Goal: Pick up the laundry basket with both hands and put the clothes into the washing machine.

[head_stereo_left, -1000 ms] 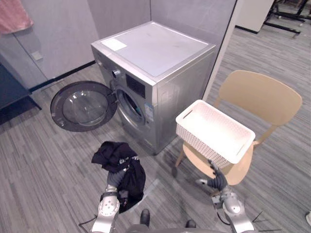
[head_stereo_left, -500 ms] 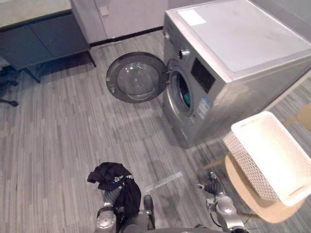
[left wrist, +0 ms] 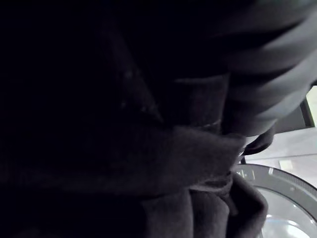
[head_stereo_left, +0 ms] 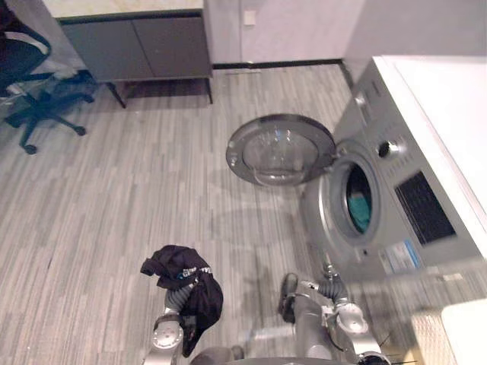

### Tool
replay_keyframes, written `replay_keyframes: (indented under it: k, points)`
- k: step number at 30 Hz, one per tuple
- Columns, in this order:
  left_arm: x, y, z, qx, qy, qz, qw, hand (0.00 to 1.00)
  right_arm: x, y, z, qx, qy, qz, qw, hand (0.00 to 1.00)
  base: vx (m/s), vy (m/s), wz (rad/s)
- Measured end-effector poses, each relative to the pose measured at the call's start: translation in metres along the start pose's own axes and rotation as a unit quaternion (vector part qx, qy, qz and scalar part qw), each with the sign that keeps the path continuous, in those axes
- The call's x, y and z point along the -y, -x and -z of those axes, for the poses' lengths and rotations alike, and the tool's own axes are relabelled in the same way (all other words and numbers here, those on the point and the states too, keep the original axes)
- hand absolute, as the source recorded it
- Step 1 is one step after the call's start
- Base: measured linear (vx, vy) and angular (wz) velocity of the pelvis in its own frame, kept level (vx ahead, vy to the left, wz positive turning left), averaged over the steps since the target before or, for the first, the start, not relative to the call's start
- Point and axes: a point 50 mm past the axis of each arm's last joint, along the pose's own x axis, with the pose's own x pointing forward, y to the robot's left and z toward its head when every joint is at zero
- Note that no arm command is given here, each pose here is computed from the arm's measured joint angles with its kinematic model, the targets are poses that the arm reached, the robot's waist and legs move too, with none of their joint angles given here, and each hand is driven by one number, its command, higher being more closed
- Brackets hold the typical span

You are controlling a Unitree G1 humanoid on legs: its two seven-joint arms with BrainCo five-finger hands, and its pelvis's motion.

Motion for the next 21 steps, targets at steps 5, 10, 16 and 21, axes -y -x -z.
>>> replay_keyframes:
  k: [5,10,16,21]
  points:
    - [0.013,0.004,0.003,-0.008,0.007,0.022,1.000,1.00,-0.008,-0.002,-0.012,0.025,-0.016,-0.012,0.999,0.00,0.57,-0.149,-0.59]
    - [0.036,-0.003,-0.022,0.035,0.017,0.062,0.997,1.00,-0.007,-0.005,-0.024,0.047,-0.034,-0.003,0.998,0.00,0.44,0.064,-0.91]
    - [0.051,-0.003,-0.022,0.031,0.008,0.094,0.995,1.00,-0.001,-0.004,-0.018,0.038,-0.033,0.014,0.999,0.00,0.23,0.311,-1.23]
    - [0.032,-0.008,-0.022,0.036,-0.027,0.082,0.996,1.00,-0.019,0.004,-0.008,0.025,-0.014,-0.018,0.999,0.00,0.09,0.269,-1.43]
